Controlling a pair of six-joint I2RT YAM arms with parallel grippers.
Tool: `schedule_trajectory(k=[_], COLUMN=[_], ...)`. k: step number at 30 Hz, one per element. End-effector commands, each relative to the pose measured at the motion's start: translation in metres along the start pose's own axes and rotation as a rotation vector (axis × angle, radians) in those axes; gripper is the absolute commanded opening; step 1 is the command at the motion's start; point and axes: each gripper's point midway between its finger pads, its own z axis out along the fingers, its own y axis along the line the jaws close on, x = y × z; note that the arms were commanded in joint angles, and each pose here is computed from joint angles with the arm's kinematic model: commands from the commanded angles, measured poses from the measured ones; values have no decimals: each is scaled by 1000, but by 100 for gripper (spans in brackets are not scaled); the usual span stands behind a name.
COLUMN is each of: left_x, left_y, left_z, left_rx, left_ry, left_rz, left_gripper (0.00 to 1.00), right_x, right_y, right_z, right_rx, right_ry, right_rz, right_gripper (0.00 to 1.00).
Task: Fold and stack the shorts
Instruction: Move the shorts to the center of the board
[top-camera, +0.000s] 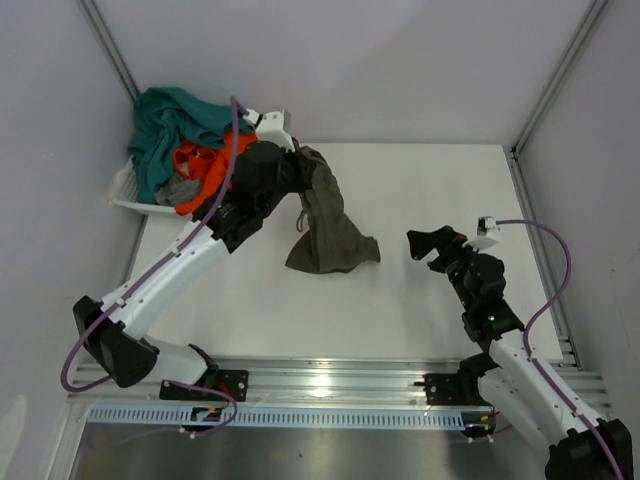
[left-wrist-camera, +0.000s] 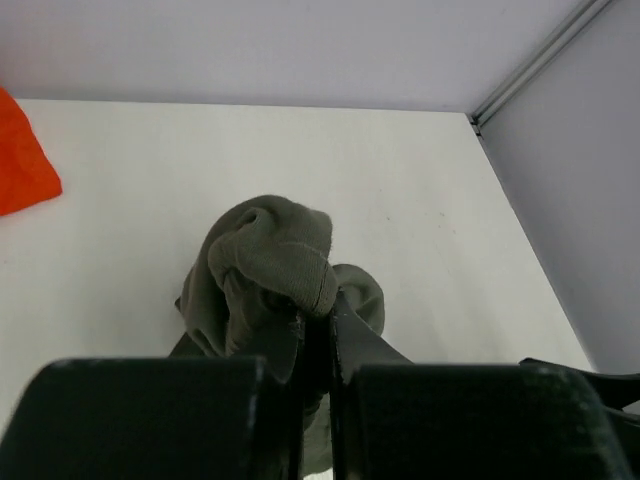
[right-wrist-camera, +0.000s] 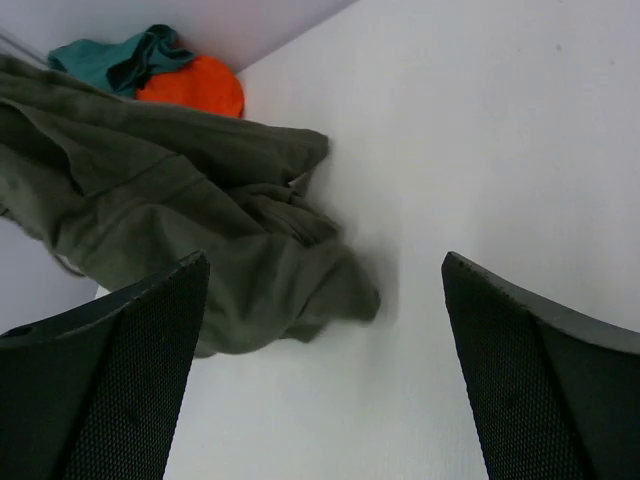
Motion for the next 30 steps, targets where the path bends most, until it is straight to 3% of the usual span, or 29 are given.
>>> schedule_trajectory(k=[1,3,9,15,21,25,30], left_x=[-32,-21,-9,-8,-14,-9,5], left_y=[-3,9,22,20,-1,-6,-21], left_z=[-25,-31,-44,-50,-63,-69,-76], left_rx=[43,12,-3,-10,58,82,160], left_ry=[-113,-107,-100,-49,10,46,117], left_rz=[-17,9,44,-29,-123,-167,-225], left_gripper=[0,0,0,0,0,0,0], right_x=[-25,-17,20,88,128,157,196], right_y=[31,49,85,149,174,168,172], right_z=[-7,-12,-3,-25,-20,2,28], right_rx=[-140,-255,-363,-464,-404,-223,-151], right_ry=[-89,-72,32,64,99,106,146], right_rz=[-77,-124,-264,-597,-692,-754,-773], right_gripper=[99,97,95,93,93,97,98])
